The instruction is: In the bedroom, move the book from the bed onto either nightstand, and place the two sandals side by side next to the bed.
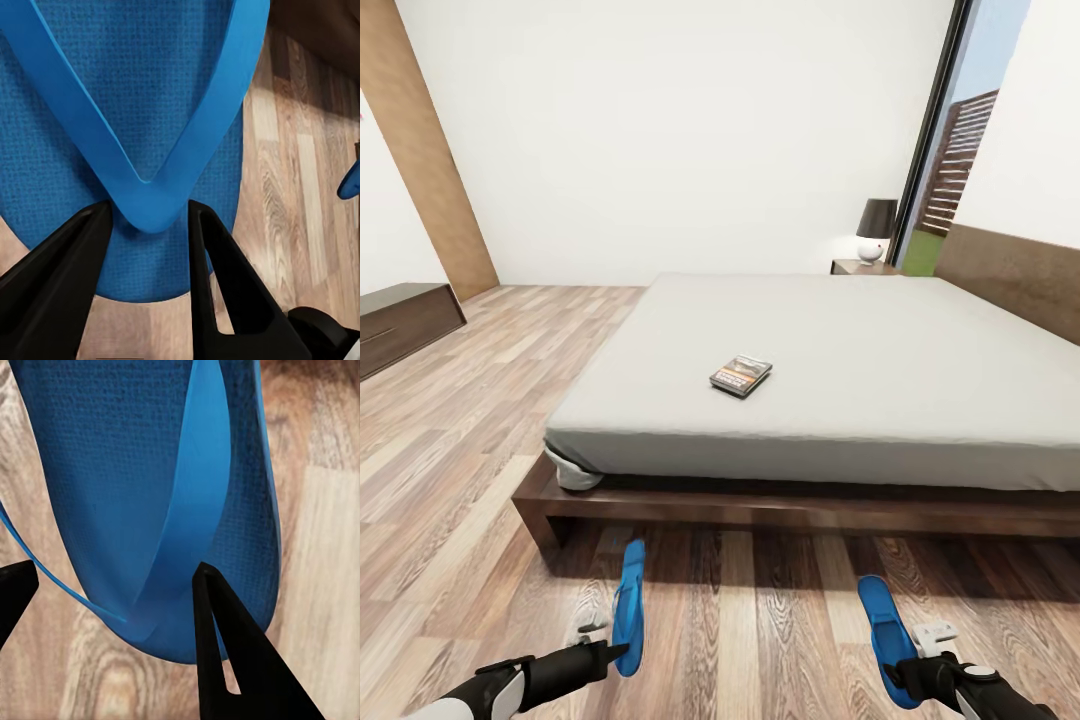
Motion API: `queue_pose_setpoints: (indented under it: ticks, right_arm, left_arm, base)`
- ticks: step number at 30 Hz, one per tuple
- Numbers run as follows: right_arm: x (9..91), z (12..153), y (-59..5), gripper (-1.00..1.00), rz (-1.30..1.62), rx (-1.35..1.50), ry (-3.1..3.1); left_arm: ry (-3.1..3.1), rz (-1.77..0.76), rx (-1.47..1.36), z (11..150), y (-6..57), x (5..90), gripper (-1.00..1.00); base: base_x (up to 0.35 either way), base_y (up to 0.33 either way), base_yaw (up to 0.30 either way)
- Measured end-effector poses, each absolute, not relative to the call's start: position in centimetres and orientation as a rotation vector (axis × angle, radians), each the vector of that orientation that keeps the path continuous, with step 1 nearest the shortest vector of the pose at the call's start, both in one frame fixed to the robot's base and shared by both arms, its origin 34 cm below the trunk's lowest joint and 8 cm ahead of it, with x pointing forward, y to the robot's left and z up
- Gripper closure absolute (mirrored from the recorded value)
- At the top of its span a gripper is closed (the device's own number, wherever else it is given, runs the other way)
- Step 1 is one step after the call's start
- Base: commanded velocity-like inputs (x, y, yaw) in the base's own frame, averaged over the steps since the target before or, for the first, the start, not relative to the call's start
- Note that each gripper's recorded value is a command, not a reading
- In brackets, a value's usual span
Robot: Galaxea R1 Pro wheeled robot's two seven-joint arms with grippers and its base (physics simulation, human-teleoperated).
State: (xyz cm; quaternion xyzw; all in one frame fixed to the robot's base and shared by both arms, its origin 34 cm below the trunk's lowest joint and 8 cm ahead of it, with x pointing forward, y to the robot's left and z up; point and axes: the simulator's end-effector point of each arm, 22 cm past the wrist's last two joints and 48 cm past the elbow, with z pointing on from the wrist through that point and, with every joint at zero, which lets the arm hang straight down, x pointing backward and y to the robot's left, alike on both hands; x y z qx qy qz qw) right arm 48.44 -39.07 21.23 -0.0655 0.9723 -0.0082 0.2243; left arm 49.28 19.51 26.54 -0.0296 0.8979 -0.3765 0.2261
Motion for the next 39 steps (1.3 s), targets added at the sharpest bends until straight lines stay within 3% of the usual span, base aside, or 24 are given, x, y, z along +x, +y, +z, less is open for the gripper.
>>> queue_pose_setpoints:
  ticks: [22,32,39]
  right_arm:
    - [48.4,21.2,-39.0,1.00,-0.020,-0.181,2.683]
    - [48.4,21.2,-39.0,1.00,-0.020,-0.182,2.683]
    - [48.4,21.2,-39.0,1.00,-0.020,-0.182,2.683]
  left_arm:
    - [2.581,-0.456,-0.180,23.6,30.9,52.3,1.00]
    - [2.599,-0.380,-0.200,23.2,32.1,52.2,1.00]
    - [2.636,-0.149,-0.259,22.2,35.7,51.7,1.00]
  base:
    - [0.000,0.000,0.000]
    - [0.000,0.000,0.000]
    - [0.000,0.000,0.000]
